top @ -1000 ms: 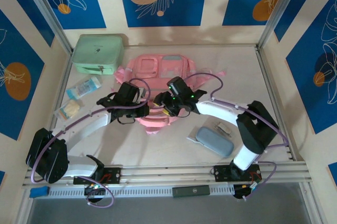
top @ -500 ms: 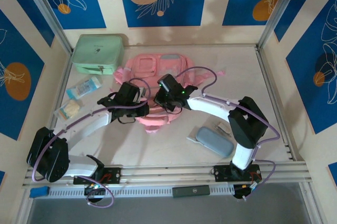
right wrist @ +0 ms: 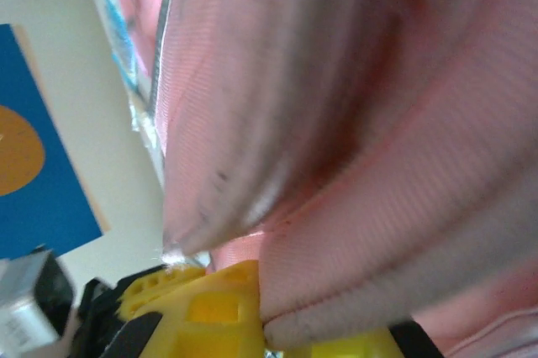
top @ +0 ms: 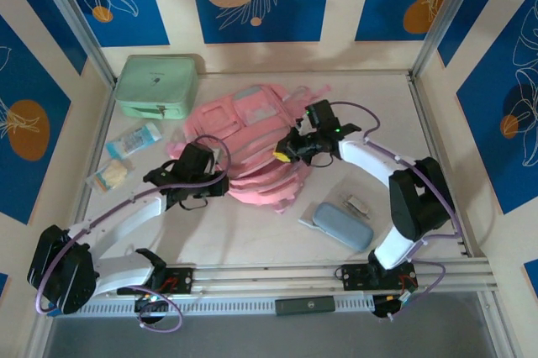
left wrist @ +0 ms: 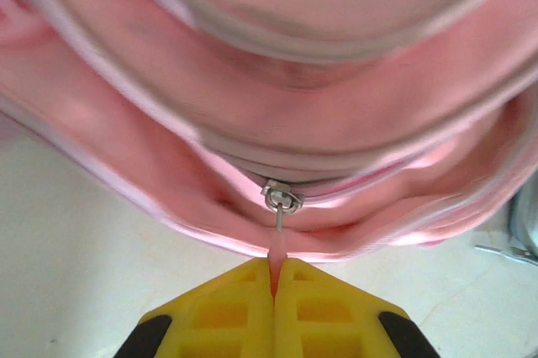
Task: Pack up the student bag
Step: Unzip the student bag at the center of the table.
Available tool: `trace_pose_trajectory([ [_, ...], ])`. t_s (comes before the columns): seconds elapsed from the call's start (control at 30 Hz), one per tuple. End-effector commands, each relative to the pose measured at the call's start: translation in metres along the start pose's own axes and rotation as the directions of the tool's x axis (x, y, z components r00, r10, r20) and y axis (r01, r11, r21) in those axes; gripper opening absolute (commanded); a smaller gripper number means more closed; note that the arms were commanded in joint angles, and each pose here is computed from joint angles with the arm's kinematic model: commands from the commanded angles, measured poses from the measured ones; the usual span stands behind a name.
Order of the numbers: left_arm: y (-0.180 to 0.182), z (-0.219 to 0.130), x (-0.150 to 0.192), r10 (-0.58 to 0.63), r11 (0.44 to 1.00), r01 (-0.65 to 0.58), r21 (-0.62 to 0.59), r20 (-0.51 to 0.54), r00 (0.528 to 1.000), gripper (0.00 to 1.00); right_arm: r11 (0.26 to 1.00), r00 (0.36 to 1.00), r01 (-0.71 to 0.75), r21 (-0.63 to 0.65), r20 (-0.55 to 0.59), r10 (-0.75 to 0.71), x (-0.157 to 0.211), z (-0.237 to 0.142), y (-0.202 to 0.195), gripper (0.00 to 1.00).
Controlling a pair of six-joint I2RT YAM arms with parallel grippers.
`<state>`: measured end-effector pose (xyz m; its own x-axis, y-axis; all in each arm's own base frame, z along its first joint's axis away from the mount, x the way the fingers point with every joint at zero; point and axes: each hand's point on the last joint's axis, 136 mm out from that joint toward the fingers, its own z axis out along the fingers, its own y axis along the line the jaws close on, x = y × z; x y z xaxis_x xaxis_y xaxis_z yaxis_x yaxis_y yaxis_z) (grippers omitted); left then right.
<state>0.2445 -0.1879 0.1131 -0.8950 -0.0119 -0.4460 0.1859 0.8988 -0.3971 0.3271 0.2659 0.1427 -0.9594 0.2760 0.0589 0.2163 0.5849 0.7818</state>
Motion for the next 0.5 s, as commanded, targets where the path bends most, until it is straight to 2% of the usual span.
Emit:
trace_pose_trajectory([
  [0.0,0.050,-0.001,0.026,-0.057,0.982,0.042,-0.185,-0.075,0.996,0.00,0.991,0.995,0.095,-0.098,0.023,-0.093,-0.012,-0.036,0.025,0.00],
  [0.17,0.079,0.000,-0.012,-0.113,0.959,0.118,-0.257,0.035,0.993,0.00,0.986,0.996,0.076,-0.150,-0.027,-0.081,-0.021,-0.049,0.025,0.00],
  [0.33,0.089,-0.004,-0.056,-0.076,0.961,0.137,-0.241,0.247,0.966,0.00,0.986,0.991,0.123,-0.109,-0.043,-0.128,-0.030,-0.054,0.015,0.00],
  [0.47,0.106,-0.001,-0.078,-0.081,0.951,0.163,-0.262,0.298,0.951,0.00,0.984,0.991,0.099,-0.151,-0.069,-0.110,-0.035,-0.055,0.014,0.00],
])
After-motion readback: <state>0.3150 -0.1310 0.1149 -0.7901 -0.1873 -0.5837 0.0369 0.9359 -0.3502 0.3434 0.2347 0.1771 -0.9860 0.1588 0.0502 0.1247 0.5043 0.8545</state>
